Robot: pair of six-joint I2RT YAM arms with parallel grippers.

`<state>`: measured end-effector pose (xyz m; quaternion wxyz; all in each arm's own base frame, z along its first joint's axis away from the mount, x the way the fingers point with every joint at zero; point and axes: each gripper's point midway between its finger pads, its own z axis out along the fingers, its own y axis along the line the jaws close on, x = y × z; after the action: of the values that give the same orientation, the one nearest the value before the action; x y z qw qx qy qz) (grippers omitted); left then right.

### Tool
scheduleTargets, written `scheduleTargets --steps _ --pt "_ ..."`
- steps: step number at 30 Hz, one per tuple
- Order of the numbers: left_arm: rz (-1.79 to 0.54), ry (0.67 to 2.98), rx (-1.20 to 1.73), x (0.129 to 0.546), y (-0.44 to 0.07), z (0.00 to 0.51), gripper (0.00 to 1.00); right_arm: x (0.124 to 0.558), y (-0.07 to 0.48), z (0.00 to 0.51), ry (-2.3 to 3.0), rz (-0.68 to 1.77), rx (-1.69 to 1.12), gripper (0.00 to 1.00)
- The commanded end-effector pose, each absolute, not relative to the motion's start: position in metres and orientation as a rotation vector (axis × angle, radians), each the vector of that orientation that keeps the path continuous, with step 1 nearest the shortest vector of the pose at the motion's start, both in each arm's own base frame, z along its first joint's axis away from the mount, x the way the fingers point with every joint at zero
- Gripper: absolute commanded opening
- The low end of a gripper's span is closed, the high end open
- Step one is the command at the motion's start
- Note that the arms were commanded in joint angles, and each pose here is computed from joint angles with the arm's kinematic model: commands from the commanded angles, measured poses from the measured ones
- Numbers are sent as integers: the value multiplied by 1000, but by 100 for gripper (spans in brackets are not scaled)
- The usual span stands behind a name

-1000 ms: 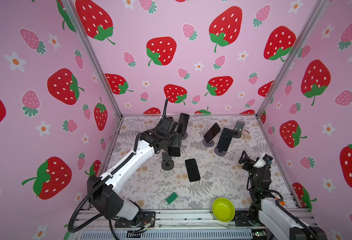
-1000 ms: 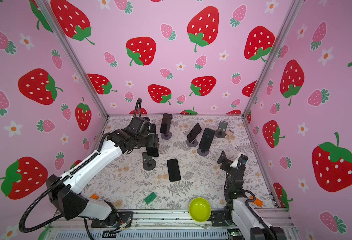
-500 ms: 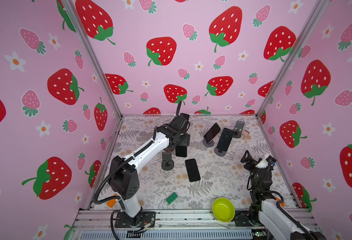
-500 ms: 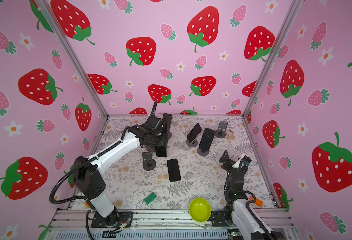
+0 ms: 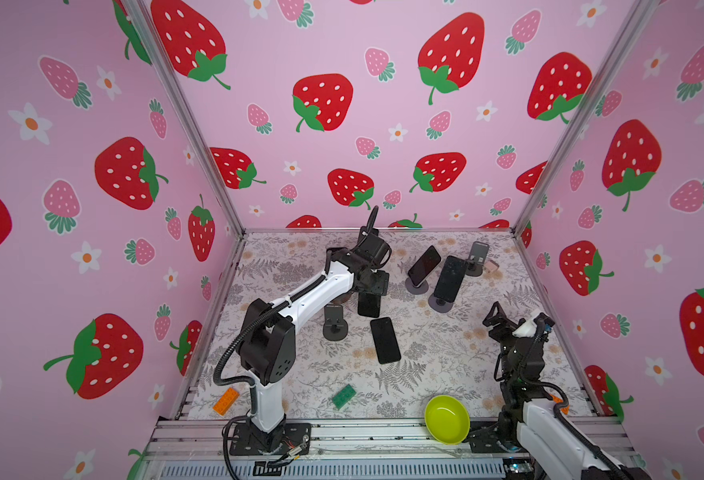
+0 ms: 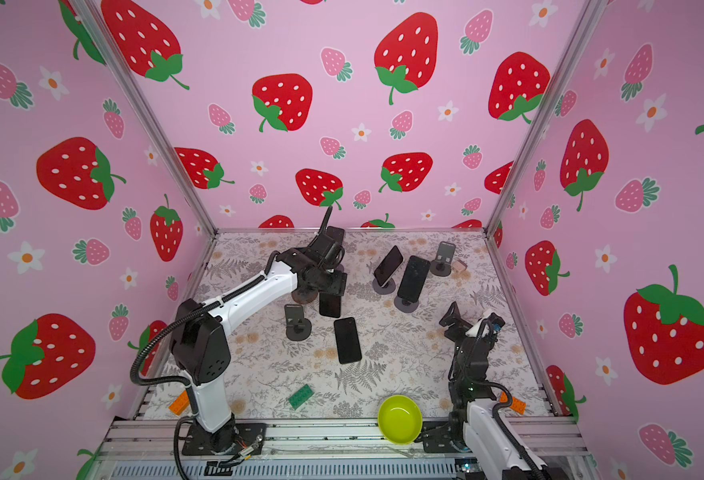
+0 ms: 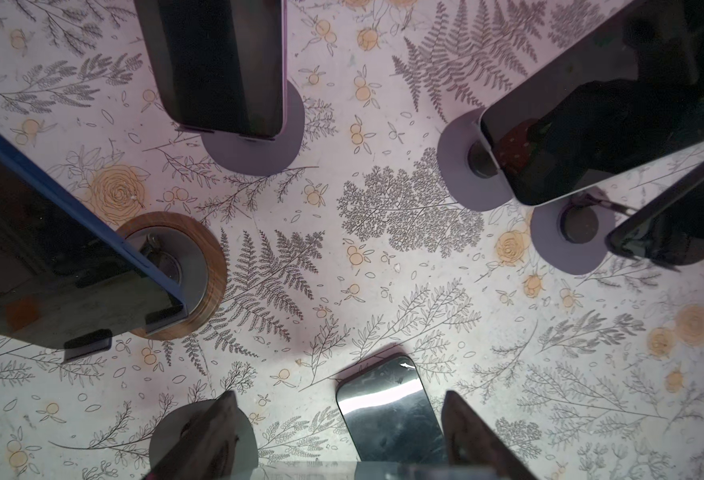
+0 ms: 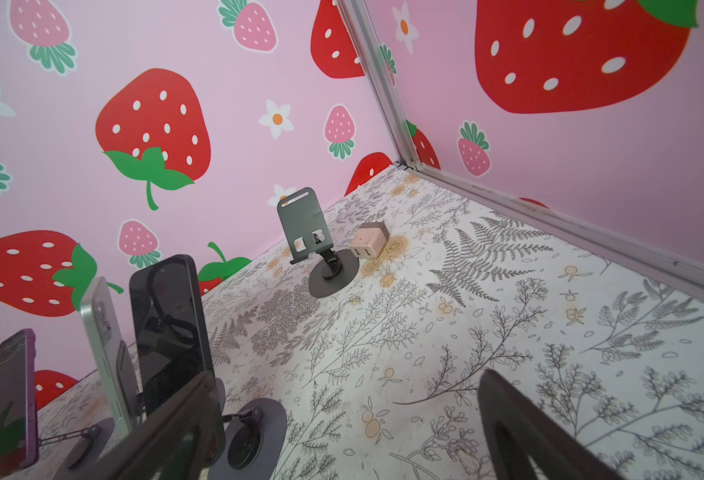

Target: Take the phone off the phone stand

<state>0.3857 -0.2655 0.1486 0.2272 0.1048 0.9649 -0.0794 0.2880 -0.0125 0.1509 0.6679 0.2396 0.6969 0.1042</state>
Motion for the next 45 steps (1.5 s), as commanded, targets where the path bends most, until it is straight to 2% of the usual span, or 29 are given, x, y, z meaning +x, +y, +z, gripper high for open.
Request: scheduleTargets --steps 1,11,16,24,36,45 --pt "-147 2665 319 377 -253 149 62 282 -18 136 1588 217 574 100" --pt "-136 2710 378 356 -240 127 64 281 -17 141 1581 220 558 100" --pt "-195 2686 391 357 -248 133 65 279 -18 141 1573 221 562 100" --pt "-251 2671 340 380 -269 148 65 279 -19 139 1584 215 573 100" --pt "-361 2680 278 411 -307 132 64 279 -21 138 1586 209 581 99" --pt "-299 2681 146 435 -308 119 64 280 -21 137 1596 203 588 100"
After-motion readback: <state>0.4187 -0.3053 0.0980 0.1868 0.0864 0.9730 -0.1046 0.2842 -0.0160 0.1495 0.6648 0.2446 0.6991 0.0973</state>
